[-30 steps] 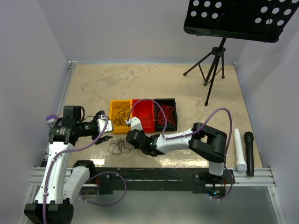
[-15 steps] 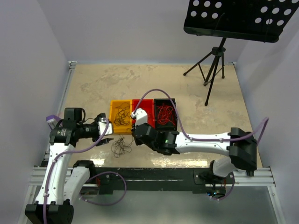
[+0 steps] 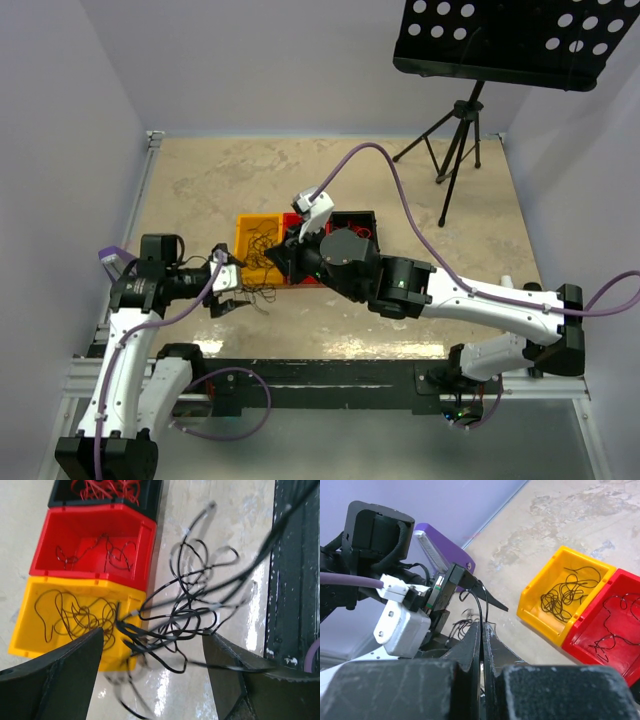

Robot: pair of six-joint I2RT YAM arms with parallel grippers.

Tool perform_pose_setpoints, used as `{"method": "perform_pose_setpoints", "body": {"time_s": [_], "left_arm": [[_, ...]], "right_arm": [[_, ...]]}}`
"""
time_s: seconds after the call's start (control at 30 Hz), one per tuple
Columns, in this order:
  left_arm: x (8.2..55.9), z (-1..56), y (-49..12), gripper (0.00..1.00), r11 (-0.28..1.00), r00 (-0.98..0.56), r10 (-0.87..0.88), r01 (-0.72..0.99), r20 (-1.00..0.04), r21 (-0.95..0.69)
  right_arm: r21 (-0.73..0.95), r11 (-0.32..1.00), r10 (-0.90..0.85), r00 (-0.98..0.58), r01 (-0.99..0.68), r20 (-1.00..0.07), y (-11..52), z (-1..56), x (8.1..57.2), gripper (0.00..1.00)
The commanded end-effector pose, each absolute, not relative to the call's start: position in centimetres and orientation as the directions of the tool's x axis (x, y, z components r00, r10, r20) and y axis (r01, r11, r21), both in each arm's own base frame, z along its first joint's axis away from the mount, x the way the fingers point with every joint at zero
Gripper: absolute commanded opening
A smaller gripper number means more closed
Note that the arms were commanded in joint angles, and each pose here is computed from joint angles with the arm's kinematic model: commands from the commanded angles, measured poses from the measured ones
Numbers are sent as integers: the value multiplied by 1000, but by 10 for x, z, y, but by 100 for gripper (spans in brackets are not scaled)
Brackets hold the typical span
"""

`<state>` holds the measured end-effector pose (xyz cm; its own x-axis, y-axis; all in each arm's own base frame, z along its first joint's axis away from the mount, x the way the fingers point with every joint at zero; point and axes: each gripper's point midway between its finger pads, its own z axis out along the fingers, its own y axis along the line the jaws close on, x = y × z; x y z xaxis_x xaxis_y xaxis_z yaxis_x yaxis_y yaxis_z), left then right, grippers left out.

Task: Untangle the cables

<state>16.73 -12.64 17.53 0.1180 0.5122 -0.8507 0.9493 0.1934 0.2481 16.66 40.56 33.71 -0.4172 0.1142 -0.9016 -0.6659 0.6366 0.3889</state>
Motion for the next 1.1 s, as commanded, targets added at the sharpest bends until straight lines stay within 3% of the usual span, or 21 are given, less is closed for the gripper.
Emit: {"method": "perform_pose_setpoints", "body": {"time_s": [0.0,0.07,0.13,0.3,0.37,0.73,1.07], "left_arm": [[168,218,-149,85,204,136,327,956,-935,210],[162,224,-155,84,181,105,274,971,-956,159],[156,225,-158,75,143,104,251,979,-962,143],[153,215,-155,30,89,94,297,988,-950,126],[149,207,-153,17,65,95,326,990,-941,122],[152,195,-136,27,75,190,466,965,-864,253],[156,166,-118,28,85,205,583,947,-786,310]], "right_arm": [[381,617,100,-413,-688,-905,408,348,163,0],[391,607,109,-415,-692,-903,411,351,162,0],[402,595,120,-417,-696,-901,414,355,161,0],[405,600,138,-408,-690,-902,411,365,163,0],[400,595,142,-399,-697,-906,408,373,162,0],[324,693,151,-310,-644,-939,386,403,188,0],[294,768,177,-251,-569,-951,349,427,223,0]]}}
